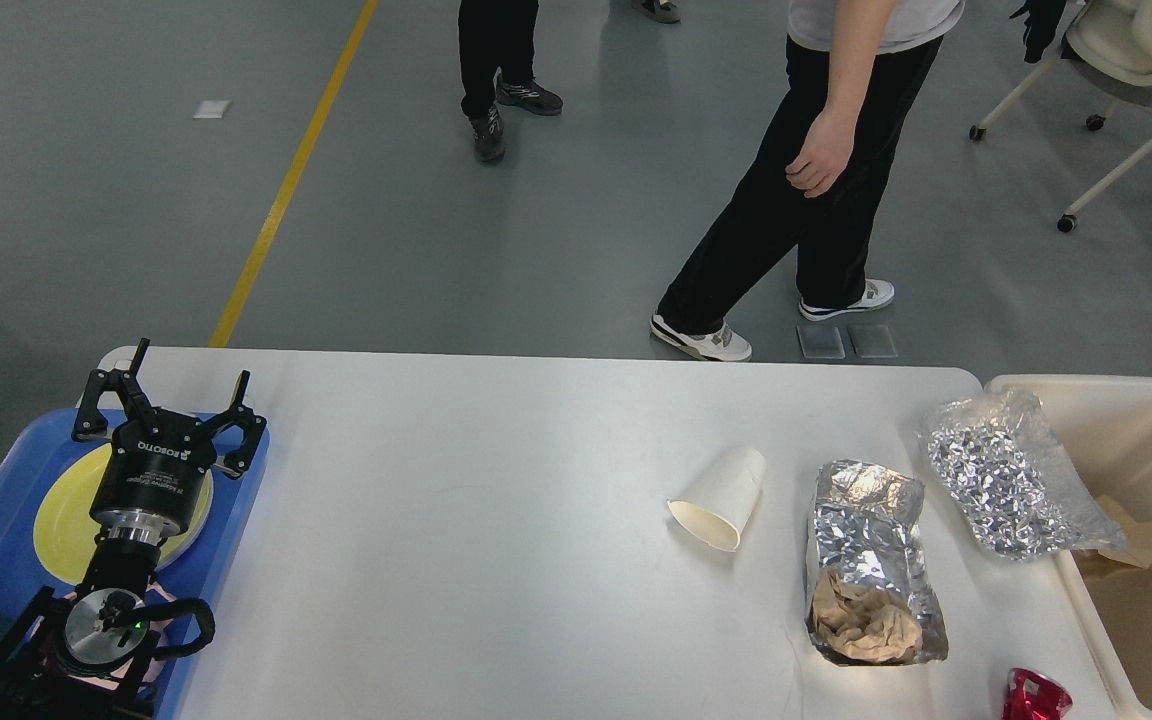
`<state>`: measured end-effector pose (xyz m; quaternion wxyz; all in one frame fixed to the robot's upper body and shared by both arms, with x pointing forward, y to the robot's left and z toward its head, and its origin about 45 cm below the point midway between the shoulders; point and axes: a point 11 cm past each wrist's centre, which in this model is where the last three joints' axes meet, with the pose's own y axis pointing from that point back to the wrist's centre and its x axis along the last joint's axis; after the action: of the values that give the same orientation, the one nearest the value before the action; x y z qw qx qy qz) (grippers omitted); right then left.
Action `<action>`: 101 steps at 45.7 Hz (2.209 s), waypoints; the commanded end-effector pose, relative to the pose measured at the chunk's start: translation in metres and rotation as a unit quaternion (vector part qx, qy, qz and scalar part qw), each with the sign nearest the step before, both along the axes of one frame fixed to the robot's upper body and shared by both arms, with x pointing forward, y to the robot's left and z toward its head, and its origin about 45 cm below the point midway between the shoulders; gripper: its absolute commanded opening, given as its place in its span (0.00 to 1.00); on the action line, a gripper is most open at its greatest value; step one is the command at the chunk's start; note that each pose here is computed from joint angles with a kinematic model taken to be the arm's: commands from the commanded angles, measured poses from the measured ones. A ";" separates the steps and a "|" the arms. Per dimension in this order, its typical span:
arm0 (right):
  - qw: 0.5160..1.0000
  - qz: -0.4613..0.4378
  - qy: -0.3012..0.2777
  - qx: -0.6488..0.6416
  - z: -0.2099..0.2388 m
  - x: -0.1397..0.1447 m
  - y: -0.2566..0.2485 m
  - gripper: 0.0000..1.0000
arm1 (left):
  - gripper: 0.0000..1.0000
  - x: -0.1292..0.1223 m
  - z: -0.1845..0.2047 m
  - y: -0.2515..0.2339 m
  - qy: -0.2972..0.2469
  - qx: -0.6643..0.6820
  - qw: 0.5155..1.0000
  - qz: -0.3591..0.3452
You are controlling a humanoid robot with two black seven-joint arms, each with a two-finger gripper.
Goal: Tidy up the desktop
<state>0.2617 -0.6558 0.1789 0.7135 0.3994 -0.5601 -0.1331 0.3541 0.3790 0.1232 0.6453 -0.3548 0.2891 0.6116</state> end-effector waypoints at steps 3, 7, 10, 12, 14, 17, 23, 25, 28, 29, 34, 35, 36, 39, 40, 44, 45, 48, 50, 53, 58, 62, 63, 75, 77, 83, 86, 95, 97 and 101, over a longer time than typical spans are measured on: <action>0.999 0.029 0.012 -0.038 -0.068 -0.010 0.019 0.00 | 0.96 0.000 0.000 0.000 0.000 0.000 1.000 0.000; 0.998 0.040 0.013 -0.041 -0.096 -0.016 0.037 0.00 | 0.96 0.000 0.000 0.000 0.000 0.001 1.000 0.000; 0.998 0.049 0.020 -0.040 -0.116 -0.022 0.052 0.00 | 0.96 0.000 0.000 0.000 0.000 0.001 1.000 0.000; 0.998 0.054 0.026 -0.038 -0.128 -0.028 0.061 0.00 | 0.96 0.000 0.000 0.000 0.000 0.001 1.000 0.000; 0.997 0.056 0.030 -0.036 -0.138 -0.033 0.068 0.00 | 0.96 0.000 0.000 0.000 0.000 0.000 1.000 0.000; 0.997 0.059 0.030 -0.033 -0.145 -0.035 0.075 0.00 | 0.96 0.000 0.000 0.000 0.000 0.000 1.000 0.000; 0.997 0.061 0.029 -0.026 -0.151 -0.034 0.083 0.00 | 0.96 0.000 0.000 0.000 0.000 0.000 1.000 0.000; 0.997 0.062 0.029 -0.024 -0.153 -0.034 0.086 0.00 | 0.96 0.000 0.000 0.000 0.000 0.001 1.000 0.000; 0.997 0.063 0.031 -0.021 -0.156 -0.035 0.088 0.00 | 0.96 0.000 0.000 0.000 0.000 0.000 1.000 0.000; 0.997 0.063 0.032 -0.018 -0.158 -0.036 0.091 0.00 | 0.96 0.000 0.000 0.000 0.000 0.001 1.000 0.000; 0.997 0.067 0.033 -0.010 -0.164 -0.035 0.100 0.00 | 0.96 0.000 0.000 0.000 0.000 0.001 1.000 0.000; 0.997 0.067 0.035 -0.008 -0.165 -0.036 0.101 0.00 | 0.96 0.000 0.000 0.000 0.000 0.001 1.000 0.000; 0.997 0.067 0.035 -0.008 -0.166 -0.036 0.102 0.00 | 0.96 0.000 0.000 0.000 0.000 0.000 1.000 0.000; 0.997 0.067 0.037 -0.006 -0.168 -0.038 0.102 0.00 | 0.96 0.000 0.000 0.000 0.000 0.001 1.000 0.000; 0.997 0.067 0.038 -0.006 -0.168 -0.039 0.102 0.00 | 0.96 0.000 0.000 0.000 0.000 0.001 1.000 0.000; 0.997 0.067 0.034 -0.012 -0.166 -0.038 0.100 0.43 | 0.96 0.000 0.000 0.000 0.000 0.001 1.000 0.000; 0.997 0.066 0.034 -0.013 -0.165 -0.038 0.099 0.60 | 0.96 0.000 0.000 0.000 0.000 0.000 1.000 -0.001; 0.997 0.068 0.033 -0.015 -0.165 -0.037 0.099 0.99 | 0.96 0.000 0.000 0.000 0.000 0.001 1.000 0.000; 0.997 0.067 0.034 -0.014 -0.165 -0.037 0.100 1.00 | 0.96 0.000 0.000 0.000 0.000 0.001 1.000 0.000; 0.997 0.066 0.036 -0.011 -0.166 -0.038 0.101 1.00 | 0.96 0.000 0.000 0.000 0.000 0.000 1.000 -0.001; 0.997 0.065 0.035 -0.009 -0.166 -0.037 0.101 1.00 | 0.96 0.000 0.000 0.000 0.000 0.000 1.000 0.000; 0.997 0.064 0.033 -0.011 -0.164 -0.036 0.099 1.00 | 0.96 0.000 0.000 0.000 -0.001 0.000 1.000 0.000; 0.997 0.064 0.033 -0.010 -0.163 -0.036 0.098 1.00 | 0.96 0.000 0.000 0.000 0.000 0.000 1.000 -0.001; 0.999 0.029 0.033 -0.023 -0.120 -0.037 0.050 1.00 | 0.96 0.000 0.000 0.000 0.000 0.000 1.000 -0.001; 0.999 0.020 0.042 -0.019 -0.108 -0.042 0.040 1.00 | 0.96 0.000 0.000 0.000 0.000 0.000 1.000 0.000; 0.997 0.052 0.062 -0.004 -0.074 -0.011 0.044 1.00 | 0.96 0.000 0.000 0.000 0.000 0.001 1.000 0.000; 0.992 0.087 0.092 0.010 -0.051 0.007 0.048 1.00 | 0.96 0.000 0.000 0.000 -0.001 0.000 1.000 0.000; 0.964 0.176 0.175 0.095 0.029 0.067 0.107 1.00 | 0.96 0.000 0.000 0.000 -0.001 0.000 1.000 0.000; 0.951 0.201 0.203 0.115 0.045 0.078 0.129 1.00 | 0.96 0.000 0.000 0.000 0.000 0.000 1.000 -0.001; 0.925 0.250 0.254 0.132 0.079 0.102 0.175 1.00 | 0.96 0.000 0.000 0.000 0.000 0.000 1.000 -0.001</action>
<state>0.3363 -0.5329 0.2131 0.7729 0.5413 -0.3058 -0.1267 0.3541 0.3789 0.1233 0.6458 -0.3546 0.2891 0.6113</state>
